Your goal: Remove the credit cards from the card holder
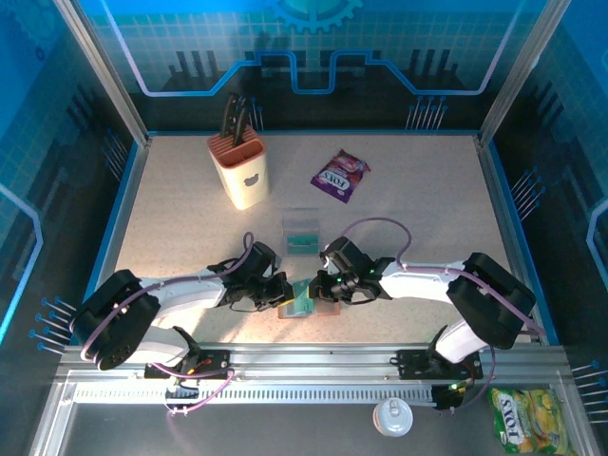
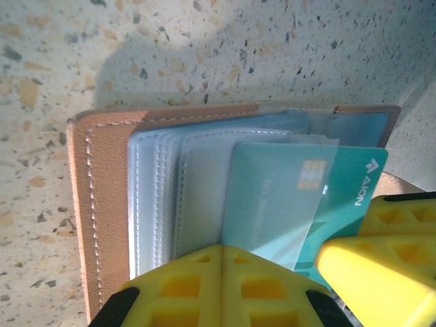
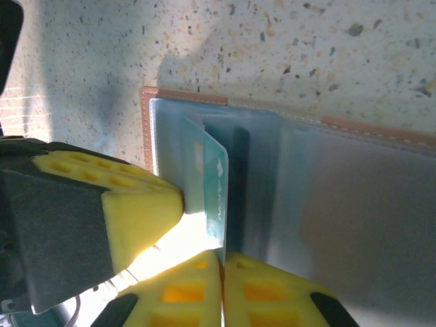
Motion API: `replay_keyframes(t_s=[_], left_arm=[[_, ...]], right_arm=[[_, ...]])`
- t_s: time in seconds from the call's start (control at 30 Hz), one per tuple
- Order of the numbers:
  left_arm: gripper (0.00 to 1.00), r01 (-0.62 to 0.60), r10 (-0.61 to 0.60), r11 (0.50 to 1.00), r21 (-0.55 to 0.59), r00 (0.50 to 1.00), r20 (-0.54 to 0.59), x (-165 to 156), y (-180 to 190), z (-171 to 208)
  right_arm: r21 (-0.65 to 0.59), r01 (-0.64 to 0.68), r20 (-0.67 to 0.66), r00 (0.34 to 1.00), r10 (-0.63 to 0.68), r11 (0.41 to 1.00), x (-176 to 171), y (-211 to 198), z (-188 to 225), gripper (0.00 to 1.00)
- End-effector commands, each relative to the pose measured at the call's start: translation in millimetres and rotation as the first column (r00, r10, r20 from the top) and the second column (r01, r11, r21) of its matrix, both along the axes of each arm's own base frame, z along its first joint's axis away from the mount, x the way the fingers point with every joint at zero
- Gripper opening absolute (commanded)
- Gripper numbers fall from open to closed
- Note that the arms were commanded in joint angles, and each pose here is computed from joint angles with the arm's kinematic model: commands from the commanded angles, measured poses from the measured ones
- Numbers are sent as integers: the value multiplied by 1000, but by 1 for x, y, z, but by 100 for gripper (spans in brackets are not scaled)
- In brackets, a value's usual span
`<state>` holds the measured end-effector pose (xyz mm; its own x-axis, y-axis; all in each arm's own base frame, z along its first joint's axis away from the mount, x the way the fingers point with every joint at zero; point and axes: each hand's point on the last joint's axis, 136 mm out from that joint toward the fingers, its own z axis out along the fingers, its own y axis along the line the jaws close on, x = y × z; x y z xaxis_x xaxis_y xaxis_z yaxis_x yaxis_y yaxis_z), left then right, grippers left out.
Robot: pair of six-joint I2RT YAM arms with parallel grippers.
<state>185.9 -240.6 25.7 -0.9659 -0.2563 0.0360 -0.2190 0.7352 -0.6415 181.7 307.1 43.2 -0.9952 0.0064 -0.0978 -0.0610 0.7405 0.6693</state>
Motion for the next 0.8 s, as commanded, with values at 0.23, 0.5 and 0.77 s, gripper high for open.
replay_keyframes(t_s=[0.23, 0.5, 0.77], left_arm=[[6, 1, 0, 999, 37, 1000, -23, -8, 8, -9], [6, -6, 7, 999, 45, 1000, -15, -7, 10, -7], [7, -2, 2, 1000, 26, 1000, 13, -1, 5, 6]], right_arm=[[-28, 35, 12, 999, -35, 999, 0, -28, -1, 7], [-23, 33, 39, 999, -32, 999, 2, -39, 13, 3], [-52, -15, 110, 994, 21, 999, 12, -48, 32, 0]])
